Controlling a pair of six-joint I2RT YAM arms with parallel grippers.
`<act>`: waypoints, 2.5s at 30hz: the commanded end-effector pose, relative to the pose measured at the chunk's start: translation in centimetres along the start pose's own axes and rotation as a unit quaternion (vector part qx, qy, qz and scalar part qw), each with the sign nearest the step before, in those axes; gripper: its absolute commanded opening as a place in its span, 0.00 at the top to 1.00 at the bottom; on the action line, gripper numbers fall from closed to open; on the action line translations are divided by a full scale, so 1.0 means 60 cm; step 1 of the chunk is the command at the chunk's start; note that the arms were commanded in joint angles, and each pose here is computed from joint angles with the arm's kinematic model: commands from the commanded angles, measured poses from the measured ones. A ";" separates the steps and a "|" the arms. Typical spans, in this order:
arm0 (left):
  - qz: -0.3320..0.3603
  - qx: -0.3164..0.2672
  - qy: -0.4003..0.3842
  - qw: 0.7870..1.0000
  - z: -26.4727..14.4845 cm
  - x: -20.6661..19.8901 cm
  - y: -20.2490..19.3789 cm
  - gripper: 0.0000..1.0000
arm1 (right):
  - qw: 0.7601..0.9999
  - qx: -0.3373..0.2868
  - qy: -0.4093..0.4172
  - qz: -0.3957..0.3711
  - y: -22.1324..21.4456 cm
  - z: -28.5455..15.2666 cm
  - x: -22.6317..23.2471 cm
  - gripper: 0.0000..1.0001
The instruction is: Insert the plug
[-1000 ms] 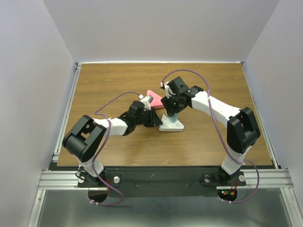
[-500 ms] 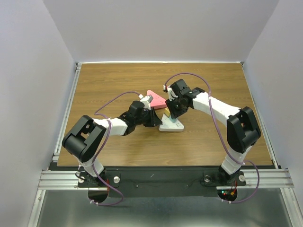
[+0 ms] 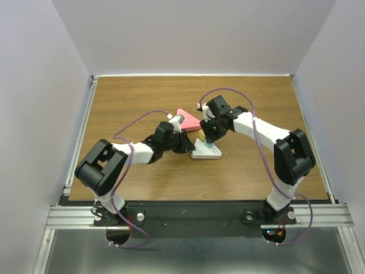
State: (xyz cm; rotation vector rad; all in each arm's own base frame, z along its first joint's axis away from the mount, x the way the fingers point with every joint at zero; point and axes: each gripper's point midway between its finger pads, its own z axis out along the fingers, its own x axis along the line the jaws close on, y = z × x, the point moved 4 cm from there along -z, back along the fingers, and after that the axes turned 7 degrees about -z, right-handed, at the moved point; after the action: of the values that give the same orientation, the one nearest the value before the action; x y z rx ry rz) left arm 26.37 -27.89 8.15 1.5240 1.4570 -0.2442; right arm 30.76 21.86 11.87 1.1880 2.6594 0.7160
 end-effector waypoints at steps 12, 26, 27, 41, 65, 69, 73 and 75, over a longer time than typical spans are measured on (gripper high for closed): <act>-0.009 0.061 0.070 0.996 -0.009 0.051 -0.055 0.78 | 0.995 0.084 0.045 0.020 -0.102 0.052 0.031 1.00; -0.010 0.052 0.073 0.996 -0.015 0.050 -0.053 0.79 | 0.984 0.157 0.071 0.040 -0.183 0.076 0.075 0.99; -0.010 0.052 0.074 0.996 -0.016 0.051 -0.053 0.79 | 0.983 0.164 0.076 0.043 -0.189 0.078 0.078 1.00; -0.013 0.023 0.100 0.995 -0.050 0.045 -0.031 0.51 | 0.979 0.171 0.077 0.075 -0.183 0.077 0.087 1.00; -0.019 -0.167 0.188 0.968 -0.207 0.057 0.130 0.18 | 0.994 0.050 0.080 0.057 0.011 0.072 0.151 0.68; -0.007 -0.193 0.185 0.964 -0.210 0.036 0.171 0.08 | 0.996 0.009 0.076 0.048 0.046 0.036 0.150 0.45; 0.004 -0.212 0.170 0.962 -0.205 0.003 0.220 0.08 | 0.997 -0.045 0.041 0.042 0.081 -0.014 0.135 0.20; 0.012 -0.228 0.178 0.957 -0.205 -0.005 0.245 0.08 | 0.997 -0.062 0.019 0.047 0.087 -0.033 0.122 0.18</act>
State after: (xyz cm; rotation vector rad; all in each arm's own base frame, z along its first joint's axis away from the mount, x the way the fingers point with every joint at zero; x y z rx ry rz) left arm 30.50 -16.12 18.19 1.2957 1.7037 0.2849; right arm 27.73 30.17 11.35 1.3290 2.7167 0.8010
